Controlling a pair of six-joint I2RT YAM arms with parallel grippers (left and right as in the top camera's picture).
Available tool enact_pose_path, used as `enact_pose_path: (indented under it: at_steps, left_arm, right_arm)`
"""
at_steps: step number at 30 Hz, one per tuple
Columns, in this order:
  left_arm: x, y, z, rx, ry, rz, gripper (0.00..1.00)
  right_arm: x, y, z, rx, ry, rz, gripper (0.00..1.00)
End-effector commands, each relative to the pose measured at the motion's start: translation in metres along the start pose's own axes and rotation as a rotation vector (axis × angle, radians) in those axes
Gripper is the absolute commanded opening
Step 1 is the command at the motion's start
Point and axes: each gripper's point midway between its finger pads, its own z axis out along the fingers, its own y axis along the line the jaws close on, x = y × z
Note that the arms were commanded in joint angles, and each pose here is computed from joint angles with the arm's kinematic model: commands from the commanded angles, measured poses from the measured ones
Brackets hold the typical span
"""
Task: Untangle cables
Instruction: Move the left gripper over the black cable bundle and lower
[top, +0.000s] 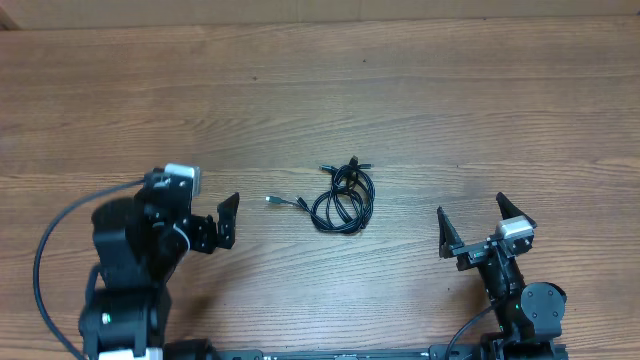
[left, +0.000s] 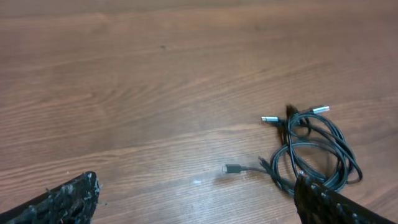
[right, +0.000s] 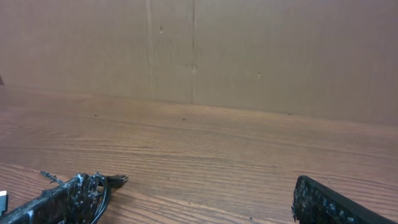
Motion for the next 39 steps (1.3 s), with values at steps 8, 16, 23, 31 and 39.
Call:
enact_pose_path:
  at_steps: [8, 16, 23, 31, 39]
  left_arm:
    - [-0.014, -0.054, 0.033, 0.175, 0.212, 0.185, 1.00]
    - [0.008, -0.105, 0.076, 0.290, 0.426, 0.284, 1.00]
    - [0.025, -0.126, 0.115, 0.270, 0.598, 0.275, 1.00]
    - [0.034, -0.129, 0.138, 0.265, 0.633, 0.263, 1.00]
    - [0.036, -0.131, 0.143, 0.275, 0.634, 0.259, 0.99]
  right_arm:
    - [0.002, -0.003, 0.000, 0.016, -0.003, 0.002, 1.00]
    - [0.002, -0.003, 0.000, 0.016, -0.002, 0.003, 1.00]
    - [0.002, -0.003, 0.000, 0.016, -0.003, 0.002, 1.00]
    - [0.002, -0.003, 0.000, 0.016, -0.003, 0.003, 1.00]
    - [0.002, -0.003, 0.000, 0.016, -0.003, 0.003, 1.00]
